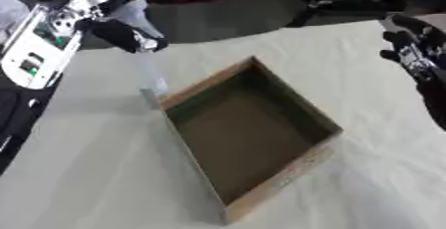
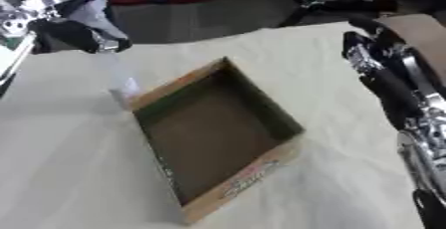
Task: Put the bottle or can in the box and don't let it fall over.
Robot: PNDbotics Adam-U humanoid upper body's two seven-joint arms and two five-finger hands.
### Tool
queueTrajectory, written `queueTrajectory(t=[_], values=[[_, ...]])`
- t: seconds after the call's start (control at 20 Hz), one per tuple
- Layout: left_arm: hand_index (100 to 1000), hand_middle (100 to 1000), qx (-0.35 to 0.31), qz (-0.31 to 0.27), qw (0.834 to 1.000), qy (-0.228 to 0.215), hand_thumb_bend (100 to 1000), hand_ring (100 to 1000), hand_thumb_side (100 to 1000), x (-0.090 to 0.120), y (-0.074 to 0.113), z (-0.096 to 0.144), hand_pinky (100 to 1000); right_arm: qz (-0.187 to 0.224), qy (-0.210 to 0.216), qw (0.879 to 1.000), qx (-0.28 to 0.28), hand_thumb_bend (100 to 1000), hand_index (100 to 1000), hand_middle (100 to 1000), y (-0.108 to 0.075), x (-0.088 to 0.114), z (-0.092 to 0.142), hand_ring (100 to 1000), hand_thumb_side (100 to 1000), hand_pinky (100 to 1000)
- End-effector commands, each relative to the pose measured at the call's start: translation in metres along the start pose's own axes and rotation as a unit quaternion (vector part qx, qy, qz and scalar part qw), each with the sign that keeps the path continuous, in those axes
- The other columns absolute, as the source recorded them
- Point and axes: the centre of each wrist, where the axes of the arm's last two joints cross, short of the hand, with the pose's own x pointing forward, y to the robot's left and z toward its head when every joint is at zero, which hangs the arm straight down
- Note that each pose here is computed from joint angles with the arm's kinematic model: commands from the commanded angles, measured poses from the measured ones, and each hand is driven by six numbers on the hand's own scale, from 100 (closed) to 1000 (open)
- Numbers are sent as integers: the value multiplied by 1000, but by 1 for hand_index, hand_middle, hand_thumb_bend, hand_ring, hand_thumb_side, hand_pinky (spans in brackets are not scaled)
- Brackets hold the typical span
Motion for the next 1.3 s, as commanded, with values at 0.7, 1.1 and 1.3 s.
queueTrajectory(t=[0.7, 1.1, 1.3], values=[[424, 496, 20, -61, 998, -13, 620, 390, 100, 11, 10, 1, 226, 2, -13, 1000, -2, 100, 895, 1000, -4, 7, -3, 950, 544, 895], [352, 446, 49, -73, 996, -9, 613, 342, 100, 11, 11, 0, 171, -3, -10, 1000, 1, 100, 896, 1000, -3, 6, -2, 948, 547, 895], [289, 352, 60, -76, 995, -9, 641, 260, 100, 11, 9, -1, 100, -4, -8, 1000, 1, 100, 896, 1000, -4, 5, -2, 948, 550, 896]])
